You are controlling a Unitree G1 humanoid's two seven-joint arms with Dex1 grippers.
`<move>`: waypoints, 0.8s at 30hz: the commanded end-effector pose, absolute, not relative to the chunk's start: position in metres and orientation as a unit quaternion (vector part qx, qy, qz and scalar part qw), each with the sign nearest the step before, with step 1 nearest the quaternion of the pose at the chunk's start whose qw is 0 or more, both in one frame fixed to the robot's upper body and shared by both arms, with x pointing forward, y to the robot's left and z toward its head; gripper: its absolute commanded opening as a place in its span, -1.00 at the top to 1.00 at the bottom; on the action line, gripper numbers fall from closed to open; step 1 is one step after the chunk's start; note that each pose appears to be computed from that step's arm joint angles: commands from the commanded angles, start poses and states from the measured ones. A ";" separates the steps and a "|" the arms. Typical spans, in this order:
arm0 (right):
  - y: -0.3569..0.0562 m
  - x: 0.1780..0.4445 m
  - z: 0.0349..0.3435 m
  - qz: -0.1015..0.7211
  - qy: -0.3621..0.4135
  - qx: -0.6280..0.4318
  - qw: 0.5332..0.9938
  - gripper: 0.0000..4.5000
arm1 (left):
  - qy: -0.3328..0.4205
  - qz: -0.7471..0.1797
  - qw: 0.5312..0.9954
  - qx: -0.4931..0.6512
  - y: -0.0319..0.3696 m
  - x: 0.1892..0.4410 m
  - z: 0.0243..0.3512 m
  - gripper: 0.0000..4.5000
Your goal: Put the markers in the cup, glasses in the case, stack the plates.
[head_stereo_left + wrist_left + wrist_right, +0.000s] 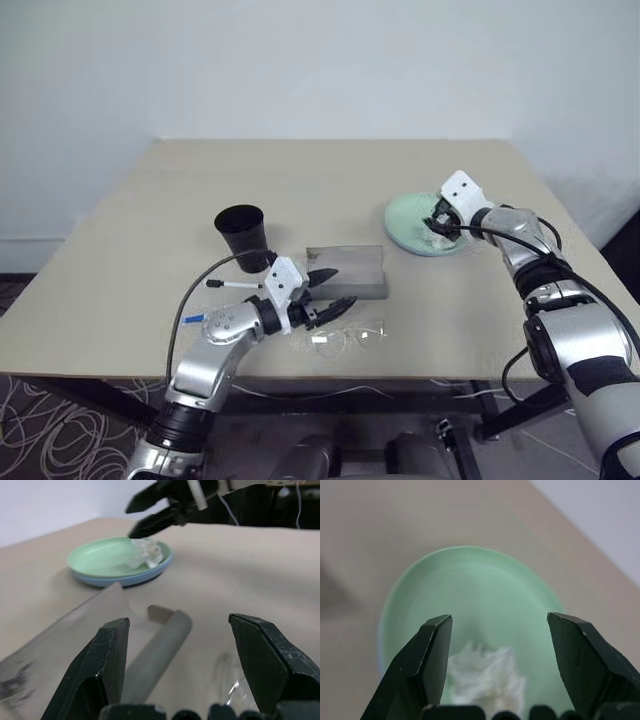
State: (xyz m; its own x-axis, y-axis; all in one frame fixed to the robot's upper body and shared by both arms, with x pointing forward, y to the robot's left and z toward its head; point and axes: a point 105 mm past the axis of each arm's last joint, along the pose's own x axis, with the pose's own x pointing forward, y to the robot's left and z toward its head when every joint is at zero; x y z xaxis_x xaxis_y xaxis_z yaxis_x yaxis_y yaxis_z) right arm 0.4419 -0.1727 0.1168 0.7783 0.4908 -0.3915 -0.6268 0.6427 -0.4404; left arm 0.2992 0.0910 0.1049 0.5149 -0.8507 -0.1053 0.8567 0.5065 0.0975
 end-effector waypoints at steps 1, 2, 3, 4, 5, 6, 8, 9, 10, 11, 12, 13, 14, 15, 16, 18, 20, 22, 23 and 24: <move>-0.169 0.423 0.121 0.382 0.083 -0.285 0.875 -0.48 | 0.044 -0.513 0.853 0.088 0.100 0.308 0.120 -0.51; -0.170 0.418 0.116 0.390 0.086 -0.281 0.873 -0.48 | 0.063 -0.521 0.845 0.101 0.103 0.309 0.118 -0.51; -0.171 0.413 0.113 0.400 0.088 -0.272 0.871 -0.48 | 0.078 -0.528 0.838 0.112 0.104 0.310 0.117 -0.51; -0.170 0.409 0.111 0.407 0.089 -0.265 0.870 -0.48 | 0.087 -0.532 0.834 0.119 0.106 0.310 0.116 -0.51; -0.168 0.402 0.107 0.424 0.089 -0.254 0.865 -0.48 | 0.103 -0.538 0.827 0.127 0.108 0.311 0.115 -0.51; -0.166 0.394 0.103 0.444 0.088 -0.242 0.858 -0.48 | 0.115 -0.547 0.819 0.133 0.110 0.312 0.116 -0.51; -0.162 0.378 0.096 0.476 0.090 -0.220 0.847 -0.48 | 0.131 -0.564 0.803 0.137 0.112 0.313 0.120 -0.51; -0.160 0.372 0.093 0.488 0.093 -0.208 0.843 -0.48 | 0.135 -0.573 0.797 0.136 0.113 0.313 0.122 -0.51; -0.158 0.366 0.091 0.498 0.094 -0.198 0.839 -0.48 | 0.140 -0.582 0.790 0.134 0.113 0.313 0.124 -0.51; -0.155 0.360 0.090 0.510 0.094 -0.186 0.835 -0.48 | 0.147 -0.591 0.782 0.132 0.112 0.313 0.126 -0.51; -0.152 0.354 0.088 0.520 0.095 -0.176 0.831 -0.48 | 0.154 -0.599 0.775 0.131 0.112 0.313 0.126 -0.51; -0.149 0.348 0.088 0.530 0.093 -0.167 0.826 -0.48 | 0.160 -0.608 0.766 0.130 0.110 0.312 0.127 -0.51; -0.146 0.344 0.087 0.537 0.092 -0.158 0.824 -0.48 | 0.167 -0.616 0.759 0.131 0.110 0.311 0.127 -0.51; -0.144 0.339 0.087 0.544 0.088 -0.149 0.821 -0.48 | 0.175 -0.623 0.750 0.134 0.108 0.310 0.126 -0.51; -0.142 0.335 0.087 0.549 0.085 -0.142 0.819 -0.48 | 0.182 -0.629 0.743 0.137 0.107 0.309 0.124 -0.51; -0.138 0.329 0.086 0.555 0.081 -0.130 0.818 -0.48 | 0.195 -0.640 0.729 0.144 0.105 0.308 0.122 -0.51; -0.136 0.323 0.085 0.558 0.078 -0.121 0.817 -0.48 | 0.204 -0.651 0.716 0.149 0.100 0.308 0.121 -0.51; -0.134 0.318 0.084 0.560 0.077 -0.114 0.817 -0.48 | 0.217 -0.657 0.706 0.155 0.097 0.309 0.118 -0.51; -0.132 0.316 0.084 0.560 0.077 -0.112 0.817 -0.48 | 0.223 -0.658 0.701 0.158 0.096 0.309 0.116 -0.51; -0.132 0.315 0.083 0.558 0.076 -0.111 0.819 -0.48 | 0.229 -0.661 0.696 0.161 0.094 0.310 0.114 -0.51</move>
